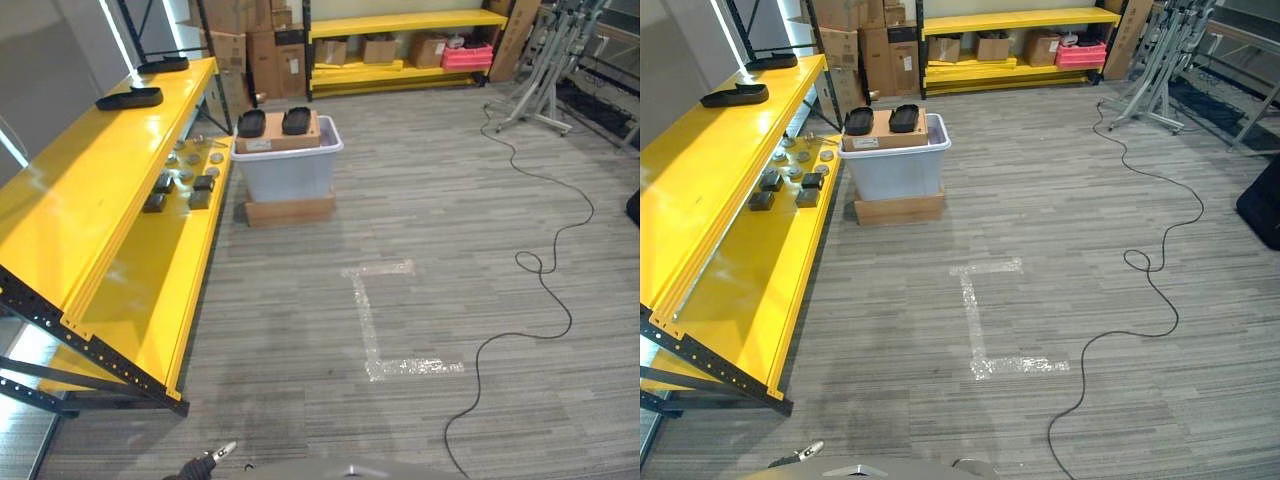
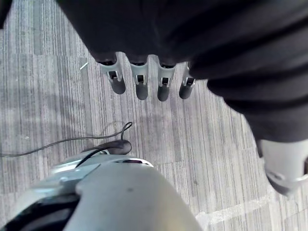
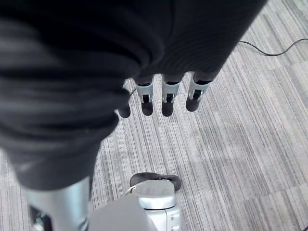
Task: Move parts from the plastic box to the shelf.
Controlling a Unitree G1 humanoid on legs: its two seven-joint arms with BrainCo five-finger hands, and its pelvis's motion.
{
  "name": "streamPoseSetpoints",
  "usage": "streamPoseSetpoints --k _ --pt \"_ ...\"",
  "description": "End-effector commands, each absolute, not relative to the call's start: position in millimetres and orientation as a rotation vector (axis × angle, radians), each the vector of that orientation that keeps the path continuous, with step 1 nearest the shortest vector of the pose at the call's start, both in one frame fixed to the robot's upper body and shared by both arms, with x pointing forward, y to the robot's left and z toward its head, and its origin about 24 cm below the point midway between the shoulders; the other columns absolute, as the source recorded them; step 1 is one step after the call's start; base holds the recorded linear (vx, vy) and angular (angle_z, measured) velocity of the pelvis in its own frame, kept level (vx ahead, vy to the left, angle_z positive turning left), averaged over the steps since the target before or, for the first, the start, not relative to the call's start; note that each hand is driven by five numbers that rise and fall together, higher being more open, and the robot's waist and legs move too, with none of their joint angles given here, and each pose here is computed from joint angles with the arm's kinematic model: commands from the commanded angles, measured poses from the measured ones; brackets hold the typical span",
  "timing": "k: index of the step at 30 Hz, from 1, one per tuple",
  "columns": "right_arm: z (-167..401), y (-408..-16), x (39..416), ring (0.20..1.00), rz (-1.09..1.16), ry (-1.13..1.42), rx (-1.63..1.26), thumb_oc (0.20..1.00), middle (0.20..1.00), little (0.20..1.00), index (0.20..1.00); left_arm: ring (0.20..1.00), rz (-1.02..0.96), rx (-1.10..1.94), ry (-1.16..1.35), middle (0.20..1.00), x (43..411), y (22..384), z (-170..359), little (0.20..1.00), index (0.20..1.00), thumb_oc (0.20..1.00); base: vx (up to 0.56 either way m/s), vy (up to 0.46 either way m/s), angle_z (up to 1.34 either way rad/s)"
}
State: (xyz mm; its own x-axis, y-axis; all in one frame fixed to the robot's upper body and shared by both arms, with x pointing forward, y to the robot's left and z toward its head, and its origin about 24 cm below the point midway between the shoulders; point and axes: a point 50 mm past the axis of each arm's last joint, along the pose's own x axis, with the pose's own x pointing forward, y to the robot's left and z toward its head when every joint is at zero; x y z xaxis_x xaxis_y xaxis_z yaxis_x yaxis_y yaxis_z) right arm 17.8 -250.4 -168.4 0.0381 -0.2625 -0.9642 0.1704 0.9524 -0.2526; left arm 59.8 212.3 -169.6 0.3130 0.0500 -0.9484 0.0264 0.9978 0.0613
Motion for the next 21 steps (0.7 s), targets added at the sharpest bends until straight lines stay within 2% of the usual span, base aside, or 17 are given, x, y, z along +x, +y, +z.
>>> streamPoseSetpoints --k 1,7,12,21 --pt "-170 -245 14 1.000 -0.322 1.540 -0.096 1.000 1.000 1.000 1.000 1.000 0.084 0.046 1.226 1.000 68 222 -167 1.000 1.000 1.000 0.00 0.000 0.00" --pt "-170 -246 15 1.000 -0.320 1.544 -0.092 1.000 1.000 1.000 1.000 1.000 0.113 0.056 1.226 1.000 68 224 -167 1.000 1.000 1.000 0.00 0.000 0.00" --pt "-171 -241 11 1.000 -0.328 1.573 -0.061 1.000 1.000 1.000 1.000 1.000 0.206 0.158 1.341 1.000 55 230 -170 1.000 1.000 1.000 0.00 0.000 0.00" --pt "-172 -238 6 1.000 -0.318 1.605 -0.074 1.000 1.000 1.000 1.000 1.000 0.231 0.156 1.413 1.000 49 227 -172 1.000 1.000 1.000 0.01 0.004 0.00"
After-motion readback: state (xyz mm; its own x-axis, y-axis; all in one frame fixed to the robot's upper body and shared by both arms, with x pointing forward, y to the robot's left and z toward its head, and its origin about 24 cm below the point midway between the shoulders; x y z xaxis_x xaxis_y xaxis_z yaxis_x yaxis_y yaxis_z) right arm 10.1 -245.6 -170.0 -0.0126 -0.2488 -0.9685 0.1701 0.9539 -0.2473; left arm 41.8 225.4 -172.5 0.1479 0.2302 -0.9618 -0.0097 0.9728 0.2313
